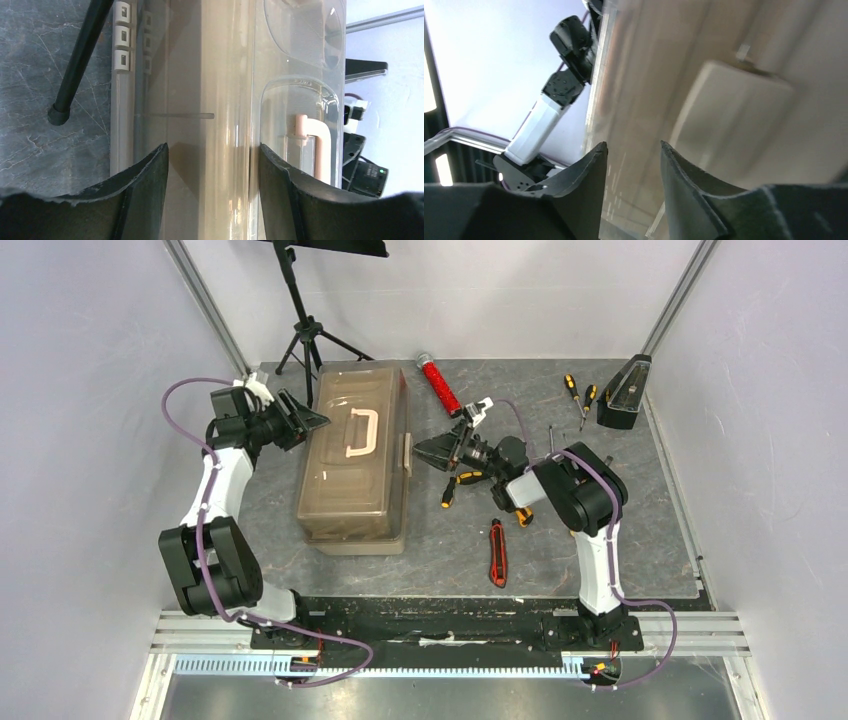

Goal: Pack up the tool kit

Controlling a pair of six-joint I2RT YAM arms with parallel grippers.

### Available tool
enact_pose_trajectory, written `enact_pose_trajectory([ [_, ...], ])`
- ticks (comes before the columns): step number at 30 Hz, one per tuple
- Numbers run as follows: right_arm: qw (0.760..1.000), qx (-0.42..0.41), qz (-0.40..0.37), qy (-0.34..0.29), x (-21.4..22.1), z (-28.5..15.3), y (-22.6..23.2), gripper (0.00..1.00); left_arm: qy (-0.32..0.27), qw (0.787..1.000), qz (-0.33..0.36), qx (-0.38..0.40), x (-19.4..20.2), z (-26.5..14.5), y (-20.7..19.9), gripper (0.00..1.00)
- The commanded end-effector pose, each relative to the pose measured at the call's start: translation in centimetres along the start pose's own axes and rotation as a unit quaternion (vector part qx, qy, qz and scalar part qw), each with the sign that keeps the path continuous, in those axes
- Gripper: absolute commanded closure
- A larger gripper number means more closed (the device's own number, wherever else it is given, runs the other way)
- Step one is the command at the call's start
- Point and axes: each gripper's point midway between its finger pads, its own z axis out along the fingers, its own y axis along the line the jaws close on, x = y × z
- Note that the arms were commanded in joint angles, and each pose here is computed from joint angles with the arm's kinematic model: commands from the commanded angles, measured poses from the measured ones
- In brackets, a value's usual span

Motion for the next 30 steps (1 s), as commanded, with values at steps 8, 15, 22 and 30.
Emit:
enact_pose_trajectory([
  [8, 0.985, -0.115, -0.125, -0.036, 0.1, -3.1, 3.1, 0.28, 0.194, 0.945, -0.155, -0.211, 13.1, 0.2, 13.7, 0.7],
  [15, 0.984, -0.138, -0.107, -0.025, 0.2, -1.0, 2.7, 0.25, 0.206, 0.944, -0.162, -0.203, 13.7, 0.4, 13.7, 0.71],
  [22, 0.981, -0.166, -0.092, -0.024, 0.0, 1.1, 3.0, 0.24, 0.211, 0.941, -0.164, -0.205, 14.0, 0.5, 14.0, 0.72],
  [30, 0.98, -0.176, -0.087, -0.011, 0.7, 1.9, 2.9, 0.24, 0.224, 0.939, -0.173, -0.197, 14.4, 0.9, 14.1, 0.75],
])
